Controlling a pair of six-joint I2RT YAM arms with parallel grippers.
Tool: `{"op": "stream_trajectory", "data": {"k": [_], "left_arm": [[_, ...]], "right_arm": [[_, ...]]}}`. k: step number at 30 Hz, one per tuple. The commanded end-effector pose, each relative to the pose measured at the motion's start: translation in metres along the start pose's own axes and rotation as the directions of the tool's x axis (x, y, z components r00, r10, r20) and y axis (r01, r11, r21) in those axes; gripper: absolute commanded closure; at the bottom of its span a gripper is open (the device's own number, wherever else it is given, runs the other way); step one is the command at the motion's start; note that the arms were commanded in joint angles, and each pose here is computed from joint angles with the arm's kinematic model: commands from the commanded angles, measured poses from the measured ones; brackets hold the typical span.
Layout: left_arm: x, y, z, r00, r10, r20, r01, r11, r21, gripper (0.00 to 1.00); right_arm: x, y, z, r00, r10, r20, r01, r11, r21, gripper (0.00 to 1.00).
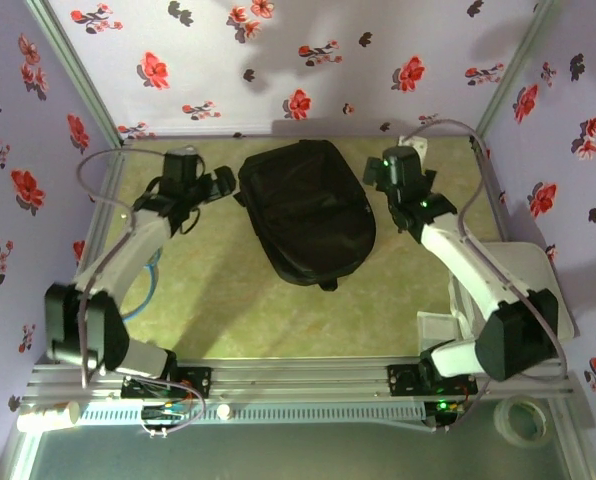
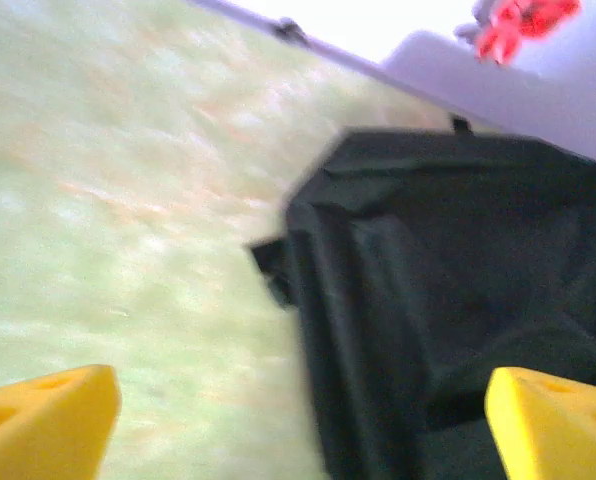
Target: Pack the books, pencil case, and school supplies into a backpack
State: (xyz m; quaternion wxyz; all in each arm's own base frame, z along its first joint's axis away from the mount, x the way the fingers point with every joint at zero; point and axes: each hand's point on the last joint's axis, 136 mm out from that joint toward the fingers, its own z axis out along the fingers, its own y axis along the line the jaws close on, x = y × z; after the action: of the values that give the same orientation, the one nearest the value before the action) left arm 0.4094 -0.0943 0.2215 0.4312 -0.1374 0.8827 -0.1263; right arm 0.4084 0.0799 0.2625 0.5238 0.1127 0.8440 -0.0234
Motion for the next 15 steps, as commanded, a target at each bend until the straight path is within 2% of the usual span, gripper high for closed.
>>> {"op": "stream_trajectory", "data": {"k": [1, 5, 10, 13, 15], "left_arm": [[-0.002, 0.073, -0.022, 0.993, 0.046, 0.112, -0.017, 0.969, -0.246, 0.0], [0.001, 0.125, -0.047, 0.978, 0.012, 0.209, 0.059, 0.943, -0.328, 0.0], [0.019, 0.184, -0.063, 0.965, 0.008, 0.263, 0.123, 0.87, -0.477, 0.0], [0.034, 0.204, -0.062, 0.961, 0.017, 0.276, 0.136, 0.839, -0.526, 0.0], [0.041, 0.209, -0.058, 0.957, 0.043, 0.288, 0.122, 0.838, -0.533, 0.0]], "right_arm": [[0.022, -0.054, 0.003, 0.998, -0.051, 0.034, 0.042, 0.977, 0.208, 0.0], [0.048, -0.087, 0.0, 0.998, -0.058, 0.021, 0.05, 0.962, 0.267, 0.01], [0.077, -0.119, 0.002, 0.996, -0.066, 0.057, 0.044, 0.946, 0.322, 0.01], [0.091, -0.132, 0.003, 0.994, -0.072, 0.085, 0.039, 0.938, 0.344, 0.01], [0.101, -0.144, 0.005, 0.996, -0.053, 0.078, 0.02, 0.929, 0.369, 0.01]]}}
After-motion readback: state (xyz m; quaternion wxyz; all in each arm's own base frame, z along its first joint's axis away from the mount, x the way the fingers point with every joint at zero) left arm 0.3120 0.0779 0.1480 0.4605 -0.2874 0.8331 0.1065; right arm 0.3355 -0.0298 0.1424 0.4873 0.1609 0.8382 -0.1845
